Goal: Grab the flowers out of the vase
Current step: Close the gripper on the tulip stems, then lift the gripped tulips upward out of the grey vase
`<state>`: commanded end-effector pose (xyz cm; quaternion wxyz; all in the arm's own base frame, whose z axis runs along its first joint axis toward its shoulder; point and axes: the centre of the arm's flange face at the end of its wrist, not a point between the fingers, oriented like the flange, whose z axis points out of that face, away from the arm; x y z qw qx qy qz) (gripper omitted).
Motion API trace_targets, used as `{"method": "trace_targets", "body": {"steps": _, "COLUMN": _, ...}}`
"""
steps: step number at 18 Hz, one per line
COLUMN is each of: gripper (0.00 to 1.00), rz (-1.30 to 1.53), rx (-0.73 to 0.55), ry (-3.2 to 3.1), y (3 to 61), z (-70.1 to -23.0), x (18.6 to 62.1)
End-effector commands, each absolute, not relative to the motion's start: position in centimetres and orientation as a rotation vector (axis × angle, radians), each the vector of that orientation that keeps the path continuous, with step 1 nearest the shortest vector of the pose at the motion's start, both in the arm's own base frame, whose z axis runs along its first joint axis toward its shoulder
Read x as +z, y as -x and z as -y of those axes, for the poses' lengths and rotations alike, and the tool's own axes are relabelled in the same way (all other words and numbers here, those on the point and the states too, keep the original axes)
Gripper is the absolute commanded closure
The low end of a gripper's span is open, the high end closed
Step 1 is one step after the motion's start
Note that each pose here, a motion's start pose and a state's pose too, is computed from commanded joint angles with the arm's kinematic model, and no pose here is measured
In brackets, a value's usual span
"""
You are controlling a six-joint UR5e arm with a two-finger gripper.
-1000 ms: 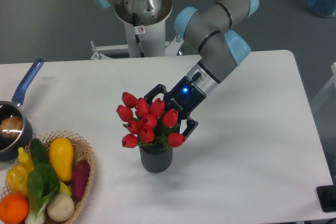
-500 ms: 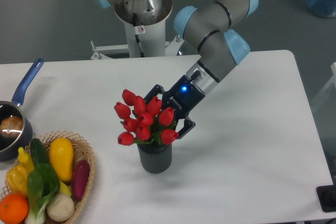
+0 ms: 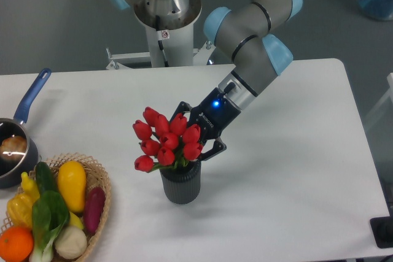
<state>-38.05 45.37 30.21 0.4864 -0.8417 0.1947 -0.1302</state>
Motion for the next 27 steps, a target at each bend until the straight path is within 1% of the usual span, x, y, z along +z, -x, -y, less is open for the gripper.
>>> {"method": "trace_targets", "body": {"steps": 4, "gripper": 0.5, "rz": -0.474, "rx": -0.311, "ry": 2.044, "y": 38.2, "z": -45.5, "x": 30.7}}
{"method": "trace_targets", "body": {"steps": 8, "gripper": 0.56, "rz": -0.468, "rx": -0.308, "ry": 2.042, "y": 38.4, "z": -45.4, "x": 30.9}}
{"method": "trace_targets", "body": {"steps": 19, "gripper": 0.56, "rz": -0.434, "rx": -0.305, "ry": 2.009, "y": 38.9, "z": -44.7, "x": 31.7}}
{"method": "trace_targets", "body": {"steps": 24, "gripper": 0.56, "rz": -0.368, "rx": -0.318, "ry": 1.955, "y": 39.4, "z": -44.1, "x": 33.4}}
{"method": "trace_targets", "body": {"steps": 27, "gripper": 0.56, "rz": -0.361, "rx": -0.306, "ry": 1.945, "y": 39.6, "z": -43.6, "x": 34.2}}
